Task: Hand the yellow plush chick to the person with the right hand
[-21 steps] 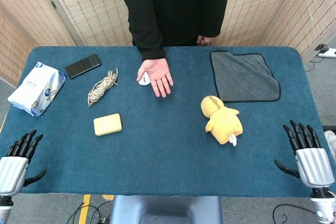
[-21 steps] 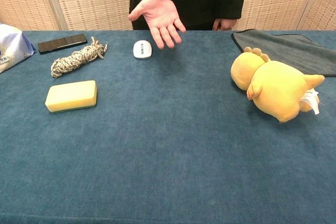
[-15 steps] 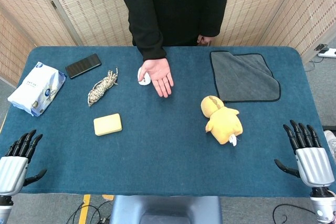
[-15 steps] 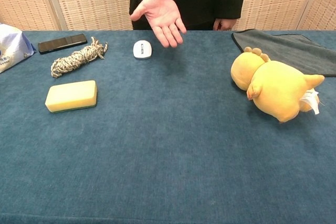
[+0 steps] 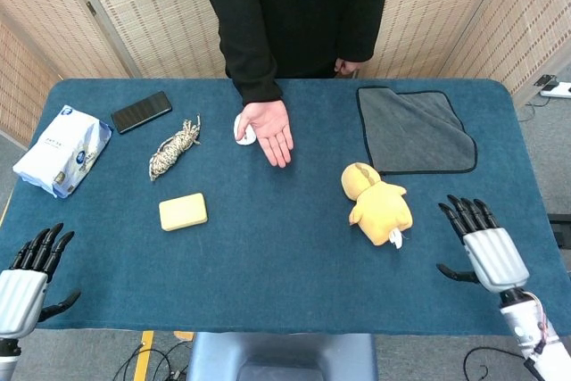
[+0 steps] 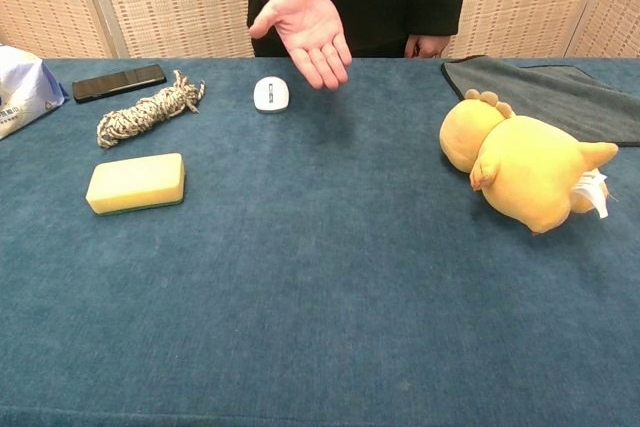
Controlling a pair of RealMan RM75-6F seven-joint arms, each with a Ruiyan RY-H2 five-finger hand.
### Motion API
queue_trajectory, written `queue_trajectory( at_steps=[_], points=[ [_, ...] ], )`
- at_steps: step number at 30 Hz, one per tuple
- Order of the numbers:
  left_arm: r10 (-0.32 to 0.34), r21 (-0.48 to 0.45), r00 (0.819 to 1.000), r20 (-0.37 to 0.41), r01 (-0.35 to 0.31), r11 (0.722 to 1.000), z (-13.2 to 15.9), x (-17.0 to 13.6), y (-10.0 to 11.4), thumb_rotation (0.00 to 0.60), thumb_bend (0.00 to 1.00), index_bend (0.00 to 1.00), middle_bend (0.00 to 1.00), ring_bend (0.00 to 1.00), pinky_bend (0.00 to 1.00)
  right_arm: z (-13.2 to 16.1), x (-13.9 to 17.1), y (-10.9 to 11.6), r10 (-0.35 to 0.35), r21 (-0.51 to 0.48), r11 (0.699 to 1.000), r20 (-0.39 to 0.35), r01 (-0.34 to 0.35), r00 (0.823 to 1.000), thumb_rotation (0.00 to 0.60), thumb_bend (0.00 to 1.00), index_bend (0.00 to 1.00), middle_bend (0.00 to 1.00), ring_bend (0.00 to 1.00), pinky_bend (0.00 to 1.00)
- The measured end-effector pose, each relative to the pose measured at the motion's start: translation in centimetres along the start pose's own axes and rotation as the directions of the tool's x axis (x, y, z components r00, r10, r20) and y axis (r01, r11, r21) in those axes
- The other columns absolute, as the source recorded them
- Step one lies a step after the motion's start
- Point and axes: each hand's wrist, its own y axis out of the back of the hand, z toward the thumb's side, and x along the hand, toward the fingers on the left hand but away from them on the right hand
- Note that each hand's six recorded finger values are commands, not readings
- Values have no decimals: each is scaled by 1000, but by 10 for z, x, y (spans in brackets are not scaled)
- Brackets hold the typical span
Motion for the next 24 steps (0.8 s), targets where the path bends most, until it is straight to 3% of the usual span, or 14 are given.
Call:
queue_trajectory(
  at_steps=[4, 8, 14, 20, 24],
  points=[
    [8, -17, 1000, 2, -8, 1000, 0, -2, 3, 600, 222, 0, 0, 0, 177, 18, -41, 1, 108, -64, 992, -34, -110, 994, 600, 97, 0, 0, 0, 0],
    [1, -32, 1000, 3, -1, 999, -1, -1, 3, 600, 222, 0, 0, 0, 177, 36, -74, -1, 149, -147, 977, -29, -152, 988, 600, 97, 0, 0, 0, 0],
    [-11, -56, 1000, 3, 12, 998, -4, 1, 3, 600, 222, 0, 0, 0, 177, 74, -104, -28, 162, -275, 949, 2, -155, 987, 600, 102, 0, 0, 0, 0],
    [-11, -88, 1000, 4, 12, 996, -8, 1, 7, 600, 222, 0, 0, 0, 177, 93, -114, -50, 146, -316, 941, 51, -123, 988, 600, 161, 0, 0, 0, 8],
    [-7, -106, 1000, 0, 7, 994, -12, 0, 10, 600, 222, 0, 0, 0, 177, 90, -116, -53, 95, -292, 954, 102, -62, 990, 600, 200, 0, 30, 12, 161]
  ],
)
